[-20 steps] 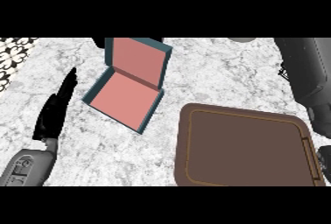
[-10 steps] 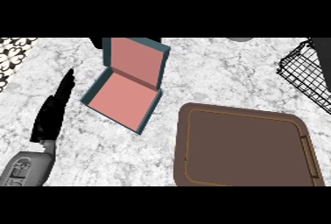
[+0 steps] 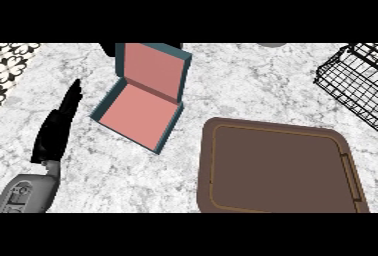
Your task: Pick the lemon from the tray and place it in the tiered basket
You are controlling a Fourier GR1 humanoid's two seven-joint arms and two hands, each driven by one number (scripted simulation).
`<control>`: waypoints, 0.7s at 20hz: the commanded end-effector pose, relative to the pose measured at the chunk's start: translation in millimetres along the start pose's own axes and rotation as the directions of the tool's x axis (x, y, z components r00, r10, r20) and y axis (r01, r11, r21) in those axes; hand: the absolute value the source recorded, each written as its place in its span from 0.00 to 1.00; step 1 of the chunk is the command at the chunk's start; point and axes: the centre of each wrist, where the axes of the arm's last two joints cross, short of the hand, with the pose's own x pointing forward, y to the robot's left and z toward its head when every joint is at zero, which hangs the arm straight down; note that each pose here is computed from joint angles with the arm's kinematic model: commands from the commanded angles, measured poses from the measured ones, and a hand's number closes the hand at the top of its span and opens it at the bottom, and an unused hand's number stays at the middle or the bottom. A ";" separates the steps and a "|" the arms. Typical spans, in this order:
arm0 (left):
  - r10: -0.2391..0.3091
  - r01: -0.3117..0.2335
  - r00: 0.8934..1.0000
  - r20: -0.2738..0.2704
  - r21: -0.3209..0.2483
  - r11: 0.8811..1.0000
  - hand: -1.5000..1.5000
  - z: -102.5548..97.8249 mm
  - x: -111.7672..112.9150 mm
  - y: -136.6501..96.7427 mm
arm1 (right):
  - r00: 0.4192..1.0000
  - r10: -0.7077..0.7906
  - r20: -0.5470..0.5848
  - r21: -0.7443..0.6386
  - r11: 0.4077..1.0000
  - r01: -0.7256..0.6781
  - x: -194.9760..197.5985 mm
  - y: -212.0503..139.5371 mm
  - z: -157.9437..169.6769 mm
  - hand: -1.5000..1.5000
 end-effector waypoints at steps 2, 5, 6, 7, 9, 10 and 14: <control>-0.012 0.012 1.000 -0.005 -0.001 1.000 0.50 -2.1 5.5 1.1 | 0.997 0.077 -0.028 -0.004 0.997 -0.077 -28.0 8.2 -26.5 1.00; 0.000 0.000 1.000 0.011 0.006 1.000 0.50 -5.1 -5.5 -1.1 | 0.998 0.060 0.021 0.043 0.997 -0.061 -43.7 26.0 -31.2 1.00; 0.005 -0.005 1.000 -0.011 -0.007 1.000 0.50 -6.8 4.5 6.6 | 0.998 0.055 0.027 0.057 0.997 -0.057 -47.5 6.2 -46.1 1.00; -0.016 0.016 1.000 -0.021 0.013 1.000 0.50 2.5 8.0 -0.5 | 0.998 0.048 0.046 0.089 0.995 -0.052 -32.8 27.5 -19.6 1.00; 0.002 -0.002 1.000 -0.008 -0.004 1.000 0.50 -16.8 7.8 -1.3 | 0.999 0.017 0.047 0.113 0.993 -0.022 -44.4 18.4 -36.8 1.00; 0.016 -0.016 1.000 -0.001 0.002 1.000 0.50 -3.0 12.5 0.6 | 0.999 -0.021 0.024 0.133 0.991 0.018 -54.3 23.4 -42.7 1.00; 0.002 -0.002 1.000 -0.007 0.000 1.000 0.50 -0.4 -2.1 -9.1 | 0.997 -0.068 0.024 0.194 0.979 0.062 -61.4 42.5 -36.9 1.00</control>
